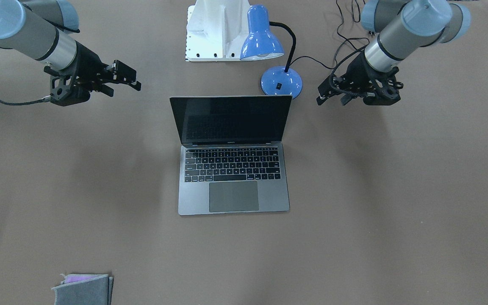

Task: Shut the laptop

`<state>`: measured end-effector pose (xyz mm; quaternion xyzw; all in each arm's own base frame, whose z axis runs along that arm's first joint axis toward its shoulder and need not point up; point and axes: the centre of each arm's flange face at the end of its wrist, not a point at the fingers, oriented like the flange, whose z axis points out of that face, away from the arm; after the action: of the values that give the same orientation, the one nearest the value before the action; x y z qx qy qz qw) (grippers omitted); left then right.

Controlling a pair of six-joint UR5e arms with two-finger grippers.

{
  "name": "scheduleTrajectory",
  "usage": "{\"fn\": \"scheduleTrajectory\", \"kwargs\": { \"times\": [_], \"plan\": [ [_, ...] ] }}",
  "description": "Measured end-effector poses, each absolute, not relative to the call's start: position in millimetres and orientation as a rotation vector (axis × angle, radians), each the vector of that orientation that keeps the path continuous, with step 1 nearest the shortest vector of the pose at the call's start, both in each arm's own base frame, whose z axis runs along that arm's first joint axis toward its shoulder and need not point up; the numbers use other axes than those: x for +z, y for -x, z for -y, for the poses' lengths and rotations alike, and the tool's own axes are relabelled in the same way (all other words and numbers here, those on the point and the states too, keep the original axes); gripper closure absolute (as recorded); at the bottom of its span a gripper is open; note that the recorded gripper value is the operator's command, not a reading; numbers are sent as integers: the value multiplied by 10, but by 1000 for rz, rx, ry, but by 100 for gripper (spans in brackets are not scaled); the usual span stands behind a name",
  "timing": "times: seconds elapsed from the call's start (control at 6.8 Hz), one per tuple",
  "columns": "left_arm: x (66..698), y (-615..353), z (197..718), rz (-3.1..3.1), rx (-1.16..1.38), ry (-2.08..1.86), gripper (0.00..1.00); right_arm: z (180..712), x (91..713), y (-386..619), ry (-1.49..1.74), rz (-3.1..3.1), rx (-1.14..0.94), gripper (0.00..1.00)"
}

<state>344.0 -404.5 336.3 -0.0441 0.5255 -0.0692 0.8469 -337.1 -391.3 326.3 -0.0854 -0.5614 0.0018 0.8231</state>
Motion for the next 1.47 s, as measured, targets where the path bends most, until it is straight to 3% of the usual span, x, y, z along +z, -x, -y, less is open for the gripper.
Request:
{"fn": "scheduleTrajectory", "kwargs": {
  "times": [0.15,0.44,0.59,0.74,0.88,1.03,1.47],
  "plan": [
    [3346,-3544,3941,-1113,-141,101,53,3825,3239,3464,189,1193,-13,36],
    [3237,-3682,3827,-1129,-140,123,58,3677,3107,3709,187,1200,-45,58],
    [3145,-3771,3778,-1140,-140,138,66,3605,3024,3852,178,1202,-50,71],
    [3073,-3845,3735,-1148,-143,150,78,3545,2958,3971,170,1203,-47,89],
    [3007,-3924,3691,-1154,-154,159,91,3500,2882,4069,163,1207,-40,100],
    [2943,-3998,3659,-1159,-164,165,100,3465,2820,4151,148,1210,-36,100],
    [2701,-4168,3713,-1184,-173,168,100,3461,2663,4312,111,1222,-33,100]
  ]
}}
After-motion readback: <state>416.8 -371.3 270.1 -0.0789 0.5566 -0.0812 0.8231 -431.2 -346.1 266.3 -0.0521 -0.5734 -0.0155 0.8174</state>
